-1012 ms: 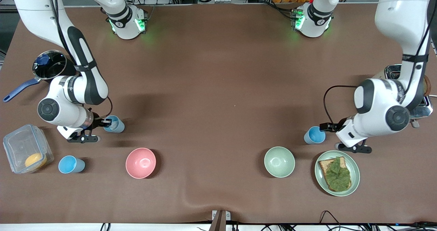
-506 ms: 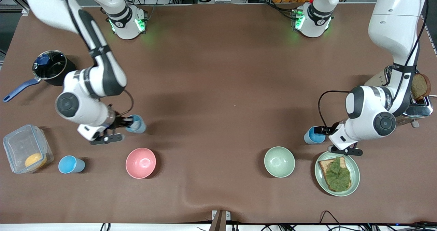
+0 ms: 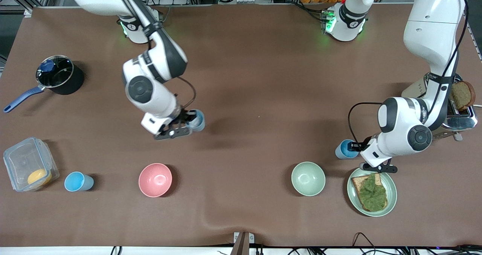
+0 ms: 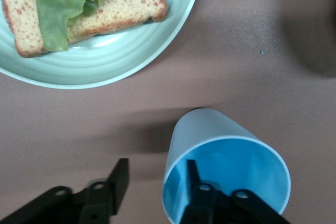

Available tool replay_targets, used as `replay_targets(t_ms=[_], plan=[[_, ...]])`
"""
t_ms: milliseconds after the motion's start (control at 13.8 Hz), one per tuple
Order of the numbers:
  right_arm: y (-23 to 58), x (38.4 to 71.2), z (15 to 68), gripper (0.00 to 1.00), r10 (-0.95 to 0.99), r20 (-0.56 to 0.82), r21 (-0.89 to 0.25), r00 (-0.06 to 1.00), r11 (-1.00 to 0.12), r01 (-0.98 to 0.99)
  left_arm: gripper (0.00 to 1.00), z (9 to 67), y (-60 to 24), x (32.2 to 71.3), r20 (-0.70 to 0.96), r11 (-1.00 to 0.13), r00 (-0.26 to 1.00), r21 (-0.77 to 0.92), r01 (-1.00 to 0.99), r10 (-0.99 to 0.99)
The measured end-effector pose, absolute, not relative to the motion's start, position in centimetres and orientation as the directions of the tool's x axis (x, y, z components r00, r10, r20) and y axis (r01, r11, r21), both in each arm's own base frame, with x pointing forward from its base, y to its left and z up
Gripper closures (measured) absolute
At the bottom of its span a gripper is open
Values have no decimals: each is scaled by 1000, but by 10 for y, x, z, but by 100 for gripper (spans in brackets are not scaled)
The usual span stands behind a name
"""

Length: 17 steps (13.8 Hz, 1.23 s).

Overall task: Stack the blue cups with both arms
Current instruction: 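Carry the cup with the right gripper while the left gripper grasps its cup, then set the cup down mid-table with the right gripper while the left lifts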

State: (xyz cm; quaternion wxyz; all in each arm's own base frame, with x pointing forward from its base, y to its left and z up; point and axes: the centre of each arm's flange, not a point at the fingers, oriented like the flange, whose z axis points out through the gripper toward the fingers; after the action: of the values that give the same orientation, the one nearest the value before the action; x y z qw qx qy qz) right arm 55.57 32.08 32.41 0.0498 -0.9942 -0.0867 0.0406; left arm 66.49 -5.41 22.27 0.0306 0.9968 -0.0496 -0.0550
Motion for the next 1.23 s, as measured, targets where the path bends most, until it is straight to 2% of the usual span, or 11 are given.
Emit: replay_targets(t_ms=[289,506,795,1229], plan=[[391,512,324,96,227,-52,-131,973,-967,218,95,228,-53,668,-98,-994,991,65,-87,-93],[434,486,312,96,245,5,-148,970,-959,243,97,258,-50,672,-82,-997,995,60,-50,-54],[479,454,270,96,241,50,-104,969,-964,245,97,312,-49,669,-66,-998,997,53,-29,-32],[516,449,238,96,211,39,-130,977,-968,214,97,332,-67,665,-61,-998,998,57,25,21]])
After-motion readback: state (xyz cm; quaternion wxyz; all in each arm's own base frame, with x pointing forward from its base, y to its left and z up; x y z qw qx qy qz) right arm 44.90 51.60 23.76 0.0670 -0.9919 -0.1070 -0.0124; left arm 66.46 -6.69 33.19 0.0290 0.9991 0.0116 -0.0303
